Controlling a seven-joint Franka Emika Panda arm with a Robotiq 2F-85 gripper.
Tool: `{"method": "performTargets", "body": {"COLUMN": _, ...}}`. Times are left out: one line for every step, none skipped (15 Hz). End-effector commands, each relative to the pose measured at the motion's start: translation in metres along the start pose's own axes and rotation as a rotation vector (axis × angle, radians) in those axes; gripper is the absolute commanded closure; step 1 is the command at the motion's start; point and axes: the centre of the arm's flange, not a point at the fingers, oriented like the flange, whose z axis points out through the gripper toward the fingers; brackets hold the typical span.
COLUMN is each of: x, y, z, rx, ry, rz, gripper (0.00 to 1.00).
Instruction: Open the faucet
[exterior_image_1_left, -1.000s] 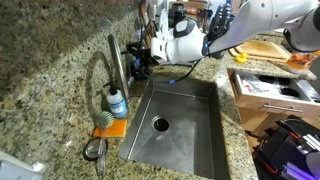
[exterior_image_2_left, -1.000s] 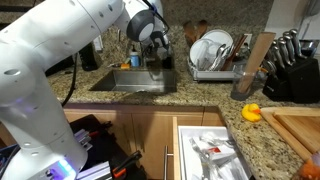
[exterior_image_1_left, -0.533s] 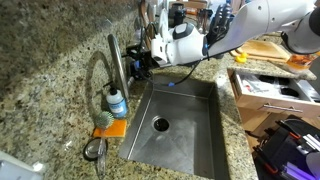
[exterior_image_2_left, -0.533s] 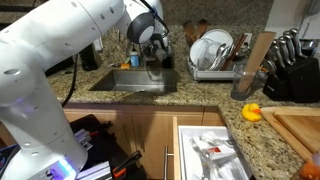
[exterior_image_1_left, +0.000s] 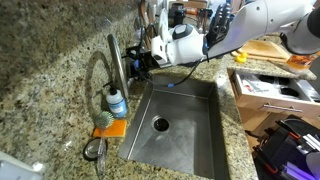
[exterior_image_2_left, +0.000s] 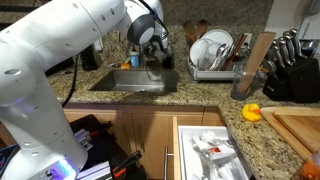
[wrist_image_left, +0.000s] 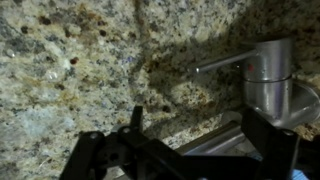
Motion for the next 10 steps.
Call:
{"method": "performTargets", "body": {"x": -0.004, "y": 0.004, "z": 0.016, "rx": -0.054, "ry": -0.018, "rz": -0.143, "gripper": 0.00}}
{"method": "performTargets", "body": {"x": -0.004, "y": 0.006, "z": 0.018, "rx": -0.071, "ry": -0.025, "rz": -0.180, "gripper": 0.00}}
{"method": "performTargets", "body": {"x": -0.006, "y": 0.007, "z": 0.019, "rx": -0.091, "ry": -0.045, "rz": -0.217, "gripper": 0.00}}
{"method": "performTargets", "body": {"x": -0.008, "y": 0.009, "z": 0.020, "rx": -0.106, "ry": -0.061, "rz": -0.240, "gripper": 0.00}}
{"method": "performTargets", "body": {"x": -0.003, "y": 0.011, "z": 0.011, "rx": -0.062, "ry": -0.039, "rz": -0.176, "gripper": 0.00}}
{"method": "performTargets", "body": {"x": -0.004, "y": 0.014, "z": 0.013, "rx": -0.075, "ry": -0.049, "rz": -0.186, "gripper": 0.00}}
{"method": "performTargets", "body": {"x": -0.005, "y": 0.016, "z": 0.014, "rx": -0.081, "ry": -0.052, "rz": -0.193, "gripper": 0.00}}
{"method": "performTargets", "body": {"x": -0.006, "y": 0.015, "z": 0.015, "rx": -0.082, "ry": -0.054, "rz": -0.196, "gripper": 0.00}}
{"method": "performTargets", "body": {"x": -0.007, "y": 0.015, "z": 0.015, "rx": -0.082, "ry": -0.055, "rz": -0.198, "gripper": 0.00}}
{"method": "performTargets", "body": {"x": -0.012, "y": 0.014, "z": 0.017, "rx": -0.075, "ry": -0.063, "rz": -0.197, "gripper": 0.00}}
